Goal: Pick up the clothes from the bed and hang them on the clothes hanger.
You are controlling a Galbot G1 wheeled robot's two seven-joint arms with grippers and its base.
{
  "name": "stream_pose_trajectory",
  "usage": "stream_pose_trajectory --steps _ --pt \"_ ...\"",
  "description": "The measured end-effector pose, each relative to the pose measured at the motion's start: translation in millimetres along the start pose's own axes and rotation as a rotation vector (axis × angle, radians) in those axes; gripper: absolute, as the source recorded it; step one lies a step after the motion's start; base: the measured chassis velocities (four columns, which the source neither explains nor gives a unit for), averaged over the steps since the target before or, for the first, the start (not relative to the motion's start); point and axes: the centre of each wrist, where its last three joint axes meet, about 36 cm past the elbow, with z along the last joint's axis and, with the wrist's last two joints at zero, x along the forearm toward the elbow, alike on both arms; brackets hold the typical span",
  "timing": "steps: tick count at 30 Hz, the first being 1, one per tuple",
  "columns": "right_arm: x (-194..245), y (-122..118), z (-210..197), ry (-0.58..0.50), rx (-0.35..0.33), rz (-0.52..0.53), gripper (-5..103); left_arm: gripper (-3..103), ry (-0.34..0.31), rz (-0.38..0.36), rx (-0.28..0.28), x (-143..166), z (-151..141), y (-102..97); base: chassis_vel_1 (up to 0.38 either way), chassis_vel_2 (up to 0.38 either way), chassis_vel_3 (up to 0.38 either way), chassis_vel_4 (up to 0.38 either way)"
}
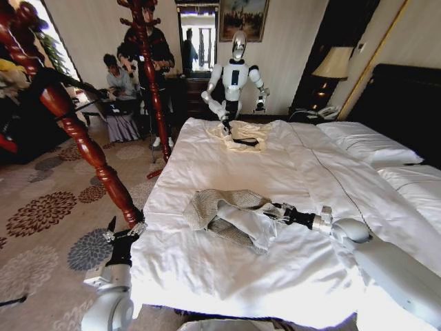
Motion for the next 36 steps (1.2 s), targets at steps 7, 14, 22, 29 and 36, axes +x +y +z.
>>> stream_pose_trajectory --steps 7,14,22,29,36 --pt "1.0 8.8 -4.9 -0.004 0.033 0.014 18 100 -0.001 0.001 0.006 1.0 -2.2 -2.0 0.000 0.000 0.000 0.000" --pt "2.4 16.4 -15.9 -0.028 0.050 0.037 3 100 0.002 -0.001 0.034 3.2 -7.9 -5.3 0.000 0.000 0.000 0.000" --pt "-11.1 48.0 -99.3 -0.355 -0.052 0.163 3 100 -0.011 0.011 0.066 5.4 -18.4 -7.3 0.000 0.000 0.000 0.000" --pt "0.0 76.9 -196.0 -0.621 -0.150 0.207 3 100 -0.031 0.107 0.123 4.1 -20.8 -9.7 0.000 0.000 0.000 0.000" --pt "4.2 93.8 -211.3 -0.648 -0.139 0.176 3 100 -0.048 0.225 0.120 -3.7 -17.6 -7.9 0.000 0.000 0.000 0.000"
